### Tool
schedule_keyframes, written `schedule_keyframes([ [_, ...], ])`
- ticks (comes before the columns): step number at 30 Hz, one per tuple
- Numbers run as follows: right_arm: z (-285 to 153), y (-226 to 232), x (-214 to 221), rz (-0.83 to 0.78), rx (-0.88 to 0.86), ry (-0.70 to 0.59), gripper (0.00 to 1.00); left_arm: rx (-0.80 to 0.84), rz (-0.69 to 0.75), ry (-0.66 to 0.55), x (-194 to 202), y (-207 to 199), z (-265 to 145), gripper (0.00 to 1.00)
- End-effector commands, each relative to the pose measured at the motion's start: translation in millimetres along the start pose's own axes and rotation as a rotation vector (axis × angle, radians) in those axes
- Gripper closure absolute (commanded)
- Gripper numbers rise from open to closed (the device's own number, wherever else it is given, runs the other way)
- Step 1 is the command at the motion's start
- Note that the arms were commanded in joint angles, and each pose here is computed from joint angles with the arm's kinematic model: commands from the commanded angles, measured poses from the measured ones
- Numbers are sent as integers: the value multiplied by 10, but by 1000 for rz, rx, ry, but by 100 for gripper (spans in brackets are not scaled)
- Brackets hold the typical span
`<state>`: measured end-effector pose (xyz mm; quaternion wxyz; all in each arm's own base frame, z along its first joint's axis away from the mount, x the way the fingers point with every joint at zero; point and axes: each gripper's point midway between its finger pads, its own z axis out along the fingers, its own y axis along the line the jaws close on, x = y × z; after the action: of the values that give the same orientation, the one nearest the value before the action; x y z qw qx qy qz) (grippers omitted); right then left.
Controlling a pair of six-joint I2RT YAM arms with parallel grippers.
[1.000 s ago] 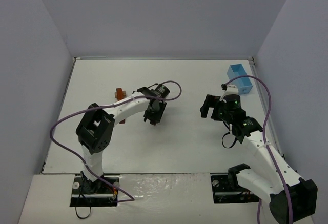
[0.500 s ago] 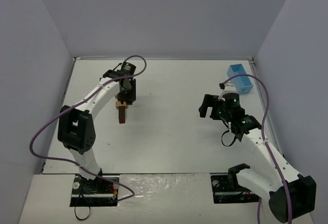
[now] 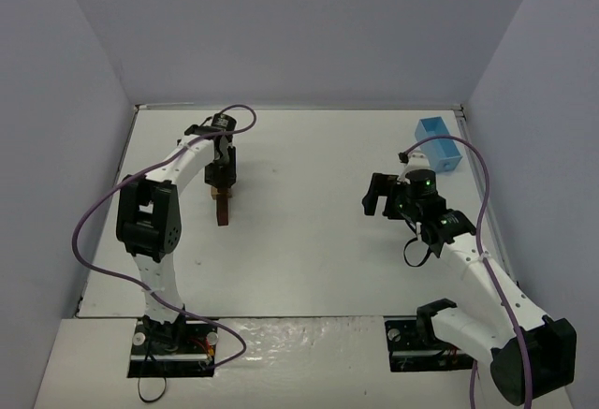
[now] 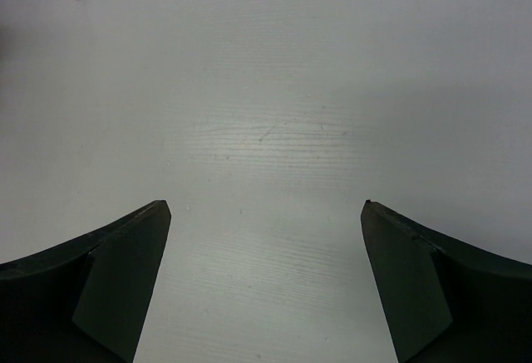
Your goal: Build the wood block tower
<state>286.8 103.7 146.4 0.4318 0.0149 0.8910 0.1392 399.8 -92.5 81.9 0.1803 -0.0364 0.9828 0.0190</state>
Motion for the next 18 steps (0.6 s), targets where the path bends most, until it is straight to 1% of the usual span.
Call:
schedule_keyframes([
  [1, -4, 71, -233, -12, -24, -56, 4, -6, 0, -90, -274, 70, -110, 89],
  [9, 8, 73, -227, -16, -24, -51, 3, -5, -13, -74, -230, 109, 2, 87],
  [18, 12, 73, -207, -14, -26, -46, 3, -15, -28, -68, -198, 121, 32, 86],
])
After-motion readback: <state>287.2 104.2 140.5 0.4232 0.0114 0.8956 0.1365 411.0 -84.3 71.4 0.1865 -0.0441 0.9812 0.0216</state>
